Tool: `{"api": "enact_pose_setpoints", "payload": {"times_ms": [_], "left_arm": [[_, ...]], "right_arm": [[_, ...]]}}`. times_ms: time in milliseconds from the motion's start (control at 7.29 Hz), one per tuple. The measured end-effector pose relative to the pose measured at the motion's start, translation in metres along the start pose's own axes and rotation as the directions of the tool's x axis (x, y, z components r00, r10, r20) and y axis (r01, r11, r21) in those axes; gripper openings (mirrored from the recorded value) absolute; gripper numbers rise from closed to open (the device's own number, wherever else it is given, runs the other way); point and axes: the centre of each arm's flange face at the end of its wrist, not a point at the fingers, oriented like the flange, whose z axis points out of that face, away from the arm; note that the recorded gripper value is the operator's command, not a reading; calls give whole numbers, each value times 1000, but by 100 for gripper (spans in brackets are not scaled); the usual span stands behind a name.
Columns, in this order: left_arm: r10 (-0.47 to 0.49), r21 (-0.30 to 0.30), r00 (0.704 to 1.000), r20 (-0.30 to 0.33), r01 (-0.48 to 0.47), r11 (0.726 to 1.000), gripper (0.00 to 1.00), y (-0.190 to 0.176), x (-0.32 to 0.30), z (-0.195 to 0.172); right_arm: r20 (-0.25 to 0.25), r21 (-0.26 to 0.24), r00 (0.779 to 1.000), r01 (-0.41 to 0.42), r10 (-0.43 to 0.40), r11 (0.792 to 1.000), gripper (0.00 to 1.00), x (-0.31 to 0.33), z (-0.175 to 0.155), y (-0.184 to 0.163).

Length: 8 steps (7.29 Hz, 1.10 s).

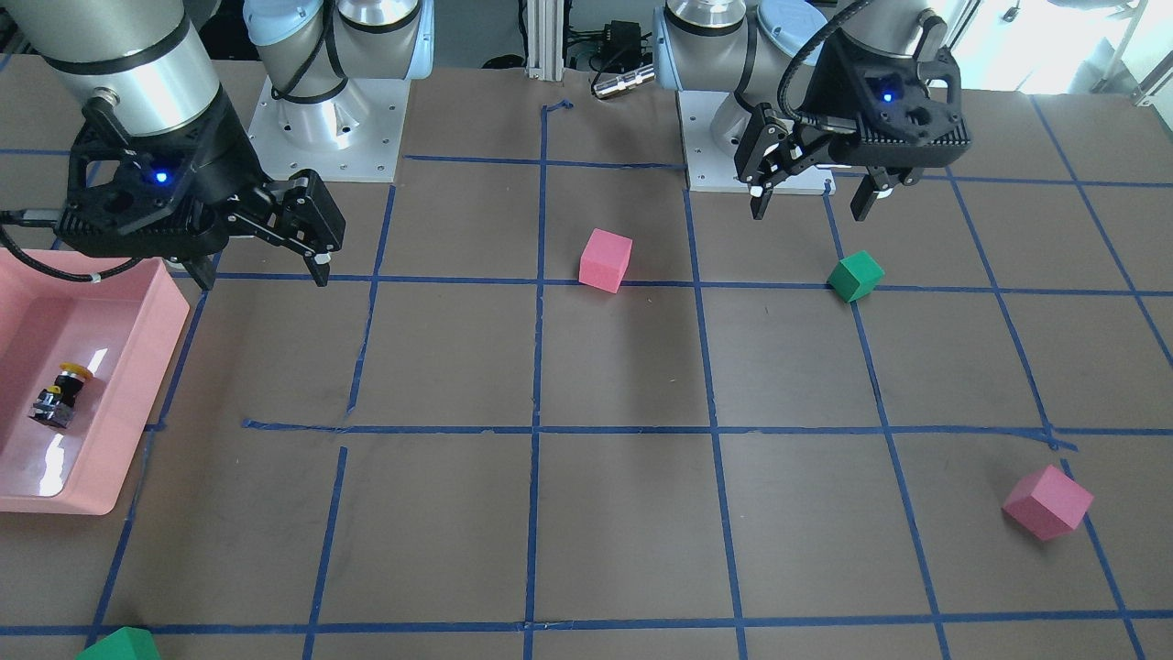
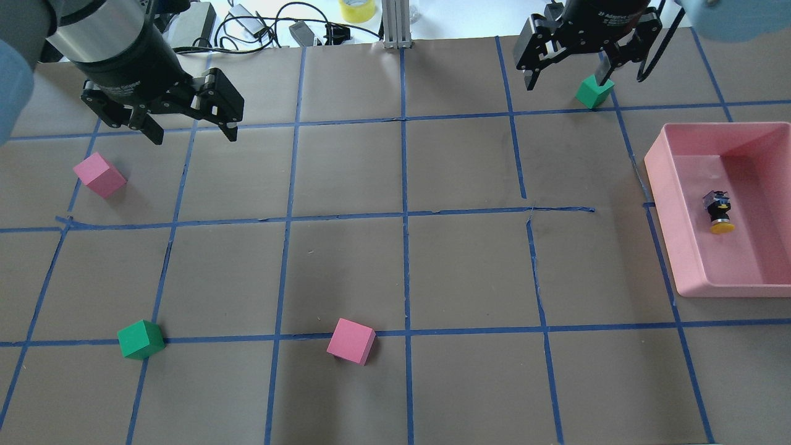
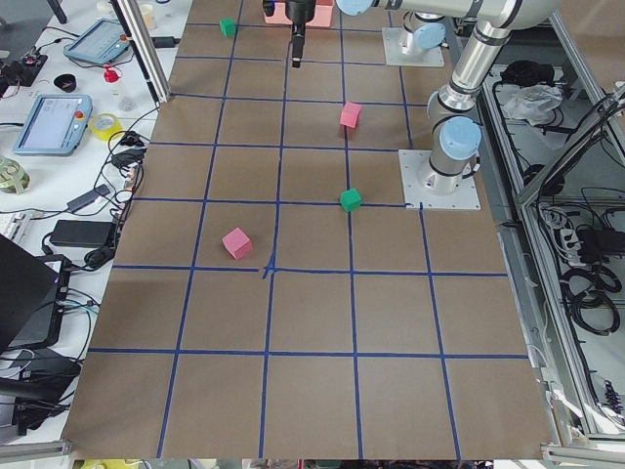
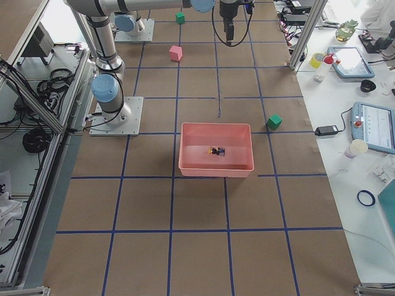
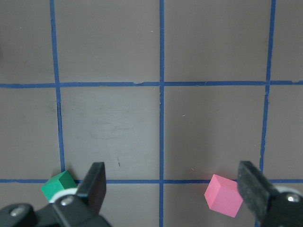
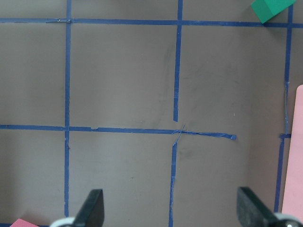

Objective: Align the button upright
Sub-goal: 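Move the right gripper over the pink tray toward the black button switch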

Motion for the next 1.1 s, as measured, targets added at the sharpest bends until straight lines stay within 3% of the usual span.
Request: {"api": "enact_pose_setpoints", "payload": {"times_ms": [549,1098], "left_arm": [[-1,-10,1000,5,1,1000,100,1,-1,2],[-2,-11,1000,1,2,1000,100,1,-1,2]], "right_arm": [[-9,7,1000,-9,9,1000,100,11,2,-5],[-19,-18,992,-125,125,992,100,81,21,-24]]}}
